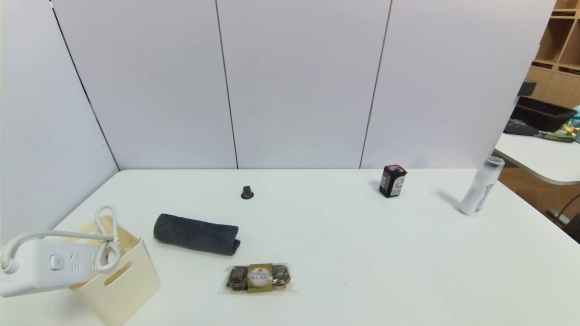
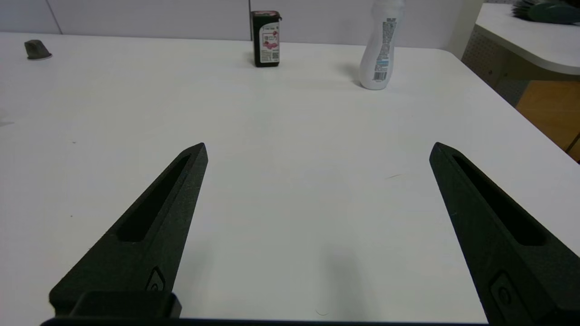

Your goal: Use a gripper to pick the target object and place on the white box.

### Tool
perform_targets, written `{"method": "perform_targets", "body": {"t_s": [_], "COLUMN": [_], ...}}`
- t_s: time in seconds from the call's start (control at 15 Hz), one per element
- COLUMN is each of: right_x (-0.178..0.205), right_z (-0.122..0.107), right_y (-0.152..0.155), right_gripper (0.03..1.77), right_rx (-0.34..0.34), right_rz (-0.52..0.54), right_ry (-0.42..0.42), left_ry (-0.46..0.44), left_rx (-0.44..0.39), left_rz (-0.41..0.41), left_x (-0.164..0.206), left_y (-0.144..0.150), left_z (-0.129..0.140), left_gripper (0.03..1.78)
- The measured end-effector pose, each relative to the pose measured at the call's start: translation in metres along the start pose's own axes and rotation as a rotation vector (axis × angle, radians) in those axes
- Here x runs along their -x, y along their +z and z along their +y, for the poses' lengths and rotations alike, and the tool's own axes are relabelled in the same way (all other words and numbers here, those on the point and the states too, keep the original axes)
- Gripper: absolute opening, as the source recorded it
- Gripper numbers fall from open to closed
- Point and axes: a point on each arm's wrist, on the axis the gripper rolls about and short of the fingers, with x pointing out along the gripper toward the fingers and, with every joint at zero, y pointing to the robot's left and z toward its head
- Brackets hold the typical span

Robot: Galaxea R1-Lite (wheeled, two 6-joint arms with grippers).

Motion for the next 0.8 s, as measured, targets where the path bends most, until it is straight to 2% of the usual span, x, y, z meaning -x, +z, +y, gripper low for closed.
{"method": "perform_targets", "body": {"t_s": [0.2, 0.8], "right_x": [0.0, 0.0], "right_z": [0.0, 0.0], "right_y": [0.0, 0.0], "right_gripper": [1.69, 1.69], "right_rx": [0.0, 0.0], "right_rz": [0.0, 0.0], "right_ry": [0.0, 0.0], "left_ry": [-0.017, -0.093], "left_rx": [0.01, 0.029], "left_rz": [-0.04, 0.007], "left_x": [0.013, 0.029], "left_y": [-0.01, -0.05], "left_z": [-0.002, -0.011], "left_gripper": [1.69, 1.69]}}
